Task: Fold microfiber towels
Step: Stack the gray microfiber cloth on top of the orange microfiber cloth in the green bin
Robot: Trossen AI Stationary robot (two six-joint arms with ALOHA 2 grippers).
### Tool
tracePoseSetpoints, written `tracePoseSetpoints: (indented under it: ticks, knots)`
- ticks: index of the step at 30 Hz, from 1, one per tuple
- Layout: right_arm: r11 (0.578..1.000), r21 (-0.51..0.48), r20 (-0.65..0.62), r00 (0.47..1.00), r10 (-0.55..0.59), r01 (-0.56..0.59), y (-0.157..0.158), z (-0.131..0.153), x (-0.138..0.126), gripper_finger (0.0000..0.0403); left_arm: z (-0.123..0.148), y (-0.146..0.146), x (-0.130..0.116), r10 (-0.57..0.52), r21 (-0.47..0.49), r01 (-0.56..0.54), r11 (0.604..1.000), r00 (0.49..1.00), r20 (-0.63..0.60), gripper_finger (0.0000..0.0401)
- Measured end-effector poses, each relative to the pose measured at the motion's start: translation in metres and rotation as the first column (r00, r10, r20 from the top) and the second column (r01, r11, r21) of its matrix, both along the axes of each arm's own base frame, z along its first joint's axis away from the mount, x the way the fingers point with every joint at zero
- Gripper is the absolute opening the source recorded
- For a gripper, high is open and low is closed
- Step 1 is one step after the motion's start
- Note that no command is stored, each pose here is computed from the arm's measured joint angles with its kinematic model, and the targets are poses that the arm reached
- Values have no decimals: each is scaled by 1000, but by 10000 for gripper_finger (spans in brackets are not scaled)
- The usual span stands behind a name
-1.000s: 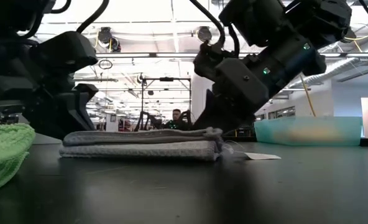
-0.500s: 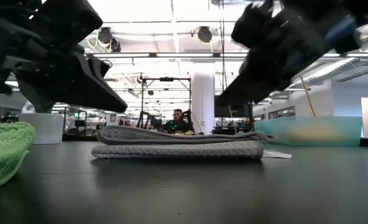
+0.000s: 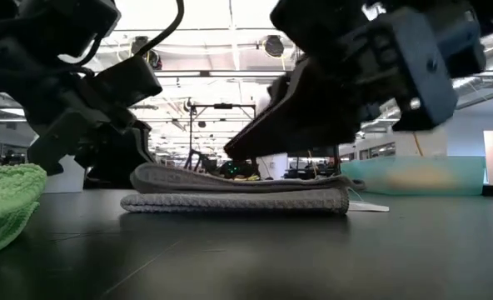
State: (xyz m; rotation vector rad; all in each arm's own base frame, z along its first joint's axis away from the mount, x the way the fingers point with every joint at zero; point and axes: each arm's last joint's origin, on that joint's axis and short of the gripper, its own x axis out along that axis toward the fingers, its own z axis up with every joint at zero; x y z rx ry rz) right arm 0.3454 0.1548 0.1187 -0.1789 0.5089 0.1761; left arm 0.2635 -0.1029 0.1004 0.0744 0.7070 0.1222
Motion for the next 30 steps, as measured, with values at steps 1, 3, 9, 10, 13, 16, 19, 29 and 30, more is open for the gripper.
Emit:
tracePoseSetpoints:
  ticks: [1, 3, 9, 10, 13, 16, 19, 29, 30]
  knots:
    - [1000, -29, -12, 1000, 11, -11, 1, 0, 3, 78, -2, 0, 0, 0, 1, 0, 1000, 1000, -3, 16]
    - [998, -62, -24, 999, 26, -27, 4, 4, 8, 112, -4, 0, 1, 2, 5, -2, 1000, 1000, -6, 18]
    - [995, -98, -53, 998, 23, -29, -1, 5, 13, 215, -3, 0, 1, 0, 1, 0, 1000, 1000, -1, 5]
    - [995, -99, -56, 998, 16, -21, -3, 3, 14, 229, -3, 0, 1, 0, 1, 0, 1000, 1000, 0, 3]
    - [993, -119, -87, 996, -18, 7, -11, -5, 16, 253, -3, -1, 1, -3, -4, 3, 1000, 1000, 5, 10]
    - [990, -139, -94, 995, -37, 24, -17, -8, 18, 255, -1, -1, 1, -7, -7, 7, 1000, 1000, 15, 19]
    - [988, -155, -99, 995, -35, 19, -21, -12, 20, 245, 4, -3, 2, -15, -22, 16, 1000, 999, 42, 16]
    - [989, -148, -156, 988, -20, -3, -33, -28, 24, 165, 36, -16, -4, -48, -71, 61, 996, 984, 173, 19]
    - [989, -148, -162, 986, -26, 2, -35, -28, 24, 151, 39, -17, -6, -52, -70, 66, 995, 982, 182, 20]
